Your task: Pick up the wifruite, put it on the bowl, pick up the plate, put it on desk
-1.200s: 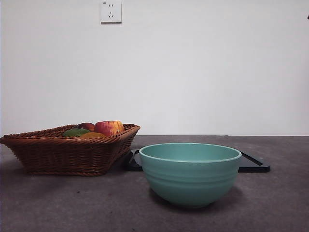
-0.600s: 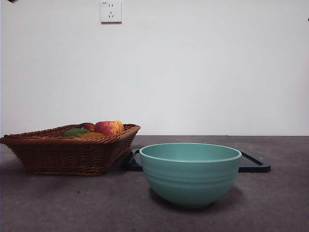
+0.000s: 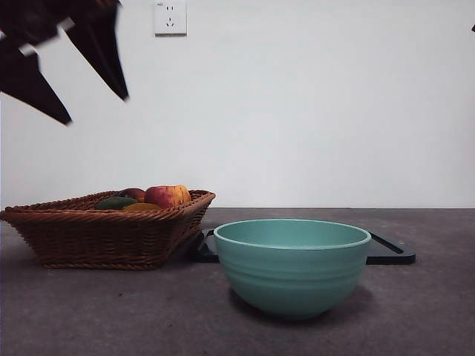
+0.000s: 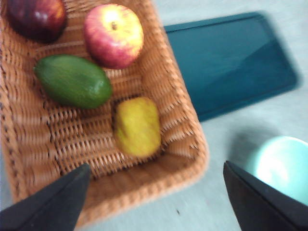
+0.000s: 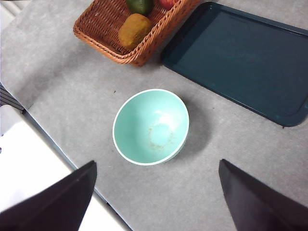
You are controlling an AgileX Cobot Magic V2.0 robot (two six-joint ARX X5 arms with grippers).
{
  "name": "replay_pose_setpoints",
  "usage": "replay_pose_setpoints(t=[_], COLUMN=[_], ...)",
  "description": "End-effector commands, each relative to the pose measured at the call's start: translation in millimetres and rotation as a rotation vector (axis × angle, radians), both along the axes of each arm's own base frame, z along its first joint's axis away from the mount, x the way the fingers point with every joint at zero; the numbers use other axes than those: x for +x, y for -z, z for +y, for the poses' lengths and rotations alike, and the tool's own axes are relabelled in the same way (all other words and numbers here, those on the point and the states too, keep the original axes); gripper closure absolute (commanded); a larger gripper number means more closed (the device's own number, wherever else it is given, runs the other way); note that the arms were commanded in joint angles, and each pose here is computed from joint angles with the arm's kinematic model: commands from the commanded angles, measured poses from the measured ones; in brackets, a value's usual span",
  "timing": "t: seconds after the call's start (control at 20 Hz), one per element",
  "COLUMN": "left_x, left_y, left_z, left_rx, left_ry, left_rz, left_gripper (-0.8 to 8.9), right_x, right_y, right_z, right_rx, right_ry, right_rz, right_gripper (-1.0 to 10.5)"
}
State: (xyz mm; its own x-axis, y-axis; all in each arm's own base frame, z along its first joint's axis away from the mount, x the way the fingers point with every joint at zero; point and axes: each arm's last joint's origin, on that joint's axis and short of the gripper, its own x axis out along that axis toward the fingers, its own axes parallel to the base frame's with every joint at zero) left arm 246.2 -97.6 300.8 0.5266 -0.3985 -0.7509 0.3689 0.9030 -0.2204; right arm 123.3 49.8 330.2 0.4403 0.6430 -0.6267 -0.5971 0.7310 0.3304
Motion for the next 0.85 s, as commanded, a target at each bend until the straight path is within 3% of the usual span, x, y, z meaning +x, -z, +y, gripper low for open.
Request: replay_pose_setpoints(t=[0.05, 0.3, 0.75, 0.85], left_x=[23.8, 58.7, 82.4, 83.6], left_y=[10.5, 56.8, 108.0, 112.5], left_z=[-15.7, -39.4, -54.1, -55.0], left_rx=[0.018, 0.104, 0.136, 0.14], left_ry=[0.012, -0.001, 0.011, 0.012], left_rz=[0.016, 0.062, 0.128, 0.138], left_gripper=[3.8, 3.8, 3.85, 4.55], right_x=[1.1, 1.0, 1.0, 1.0], right_y=[-5.9, -5.9, -5.9, -5.9], right_z=[1.1, 1.0, 1.0, 1.0], right_rx=[0.011, 0.011, 0.011, 0.011], right_ry=[0.001, 0.001, 0.001, 0.001], right_rz=[-0.014, -0.014, -0.014, -0.014], right_gripper=[5.4, 5.4, 5.4, 5.4])
